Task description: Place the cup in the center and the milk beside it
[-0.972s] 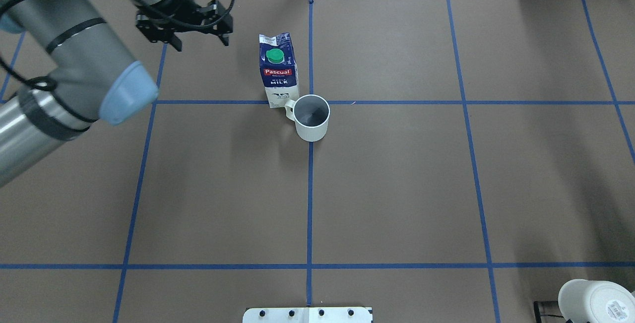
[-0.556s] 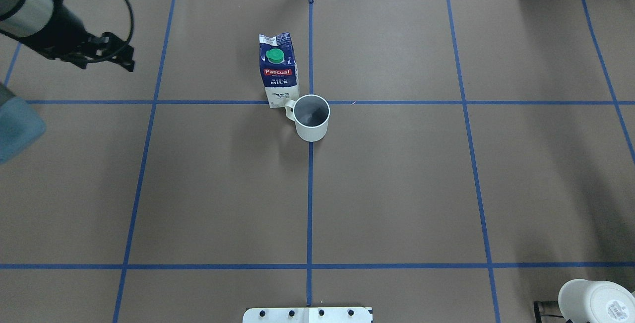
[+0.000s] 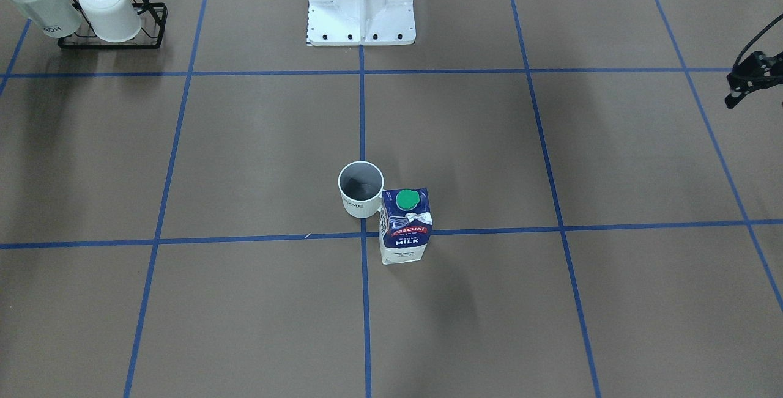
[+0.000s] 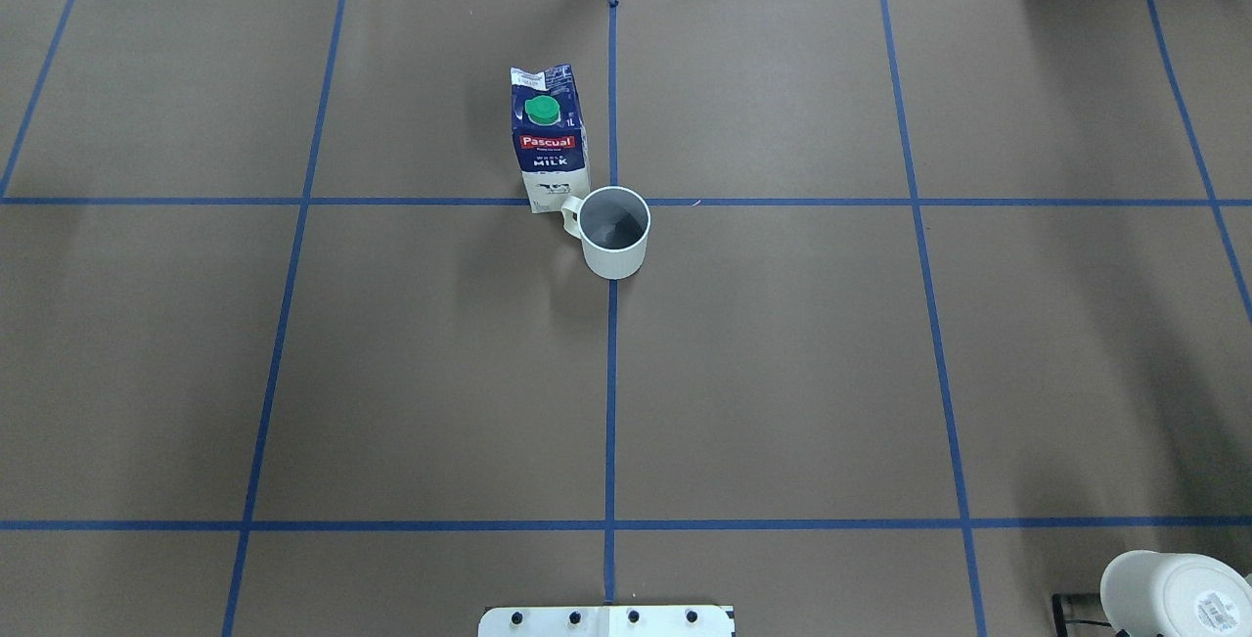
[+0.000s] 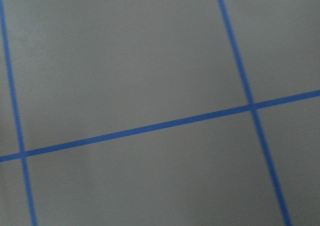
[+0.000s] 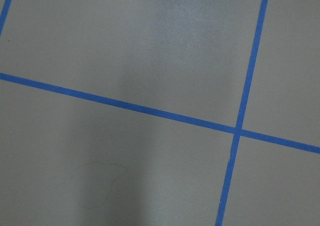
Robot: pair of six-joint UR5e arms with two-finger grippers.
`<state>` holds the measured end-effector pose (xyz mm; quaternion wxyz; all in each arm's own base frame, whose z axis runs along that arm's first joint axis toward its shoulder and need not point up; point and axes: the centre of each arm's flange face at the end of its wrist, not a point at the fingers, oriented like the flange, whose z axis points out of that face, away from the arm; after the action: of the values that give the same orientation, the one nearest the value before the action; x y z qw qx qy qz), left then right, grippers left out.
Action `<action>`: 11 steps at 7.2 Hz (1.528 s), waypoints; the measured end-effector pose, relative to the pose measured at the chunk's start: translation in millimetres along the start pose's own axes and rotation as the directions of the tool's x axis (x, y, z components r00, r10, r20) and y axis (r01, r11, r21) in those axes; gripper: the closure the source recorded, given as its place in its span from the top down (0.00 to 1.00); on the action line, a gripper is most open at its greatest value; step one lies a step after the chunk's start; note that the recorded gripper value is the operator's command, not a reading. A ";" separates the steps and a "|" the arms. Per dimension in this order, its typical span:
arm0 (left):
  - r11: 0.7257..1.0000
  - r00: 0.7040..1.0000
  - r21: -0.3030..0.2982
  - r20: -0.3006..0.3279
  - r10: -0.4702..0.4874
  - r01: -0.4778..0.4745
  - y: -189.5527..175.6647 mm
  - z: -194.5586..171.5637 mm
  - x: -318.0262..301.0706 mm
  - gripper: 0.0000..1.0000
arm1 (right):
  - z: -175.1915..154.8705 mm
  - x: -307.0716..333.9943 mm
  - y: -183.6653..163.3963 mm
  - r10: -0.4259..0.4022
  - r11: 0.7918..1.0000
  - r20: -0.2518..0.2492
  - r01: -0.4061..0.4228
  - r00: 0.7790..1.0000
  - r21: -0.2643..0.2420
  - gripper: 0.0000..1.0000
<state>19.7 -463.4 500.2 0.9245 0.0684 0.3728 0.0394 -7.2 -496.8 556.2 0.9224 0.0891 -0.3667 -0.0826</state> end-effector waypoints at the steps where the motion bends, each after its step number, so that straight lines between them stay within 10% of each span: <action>1: 1.000 1.000 -0.020 -0.012 -0.002 0.002 15.9 4.6 -33.1 0.98 | -1.1 -1.7 1.4 0.001 1.000 0.008 -0.001 1.000 0.001 1.00; 11: 0.995 0.995 -0.016 -0.012 -0.101 0.101 19.5 4.4 -57.8 0.98 | 1.6 3.9 3.6 0.015 1.000 0.006 -0.015 1.000 -0.006 1.00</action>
<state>-19.1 -451.8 545.9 0.9235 0.0422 0.3812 -0.0042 -5.2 -494.3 560.7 0.9221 0.0831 -0.3700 -0.0769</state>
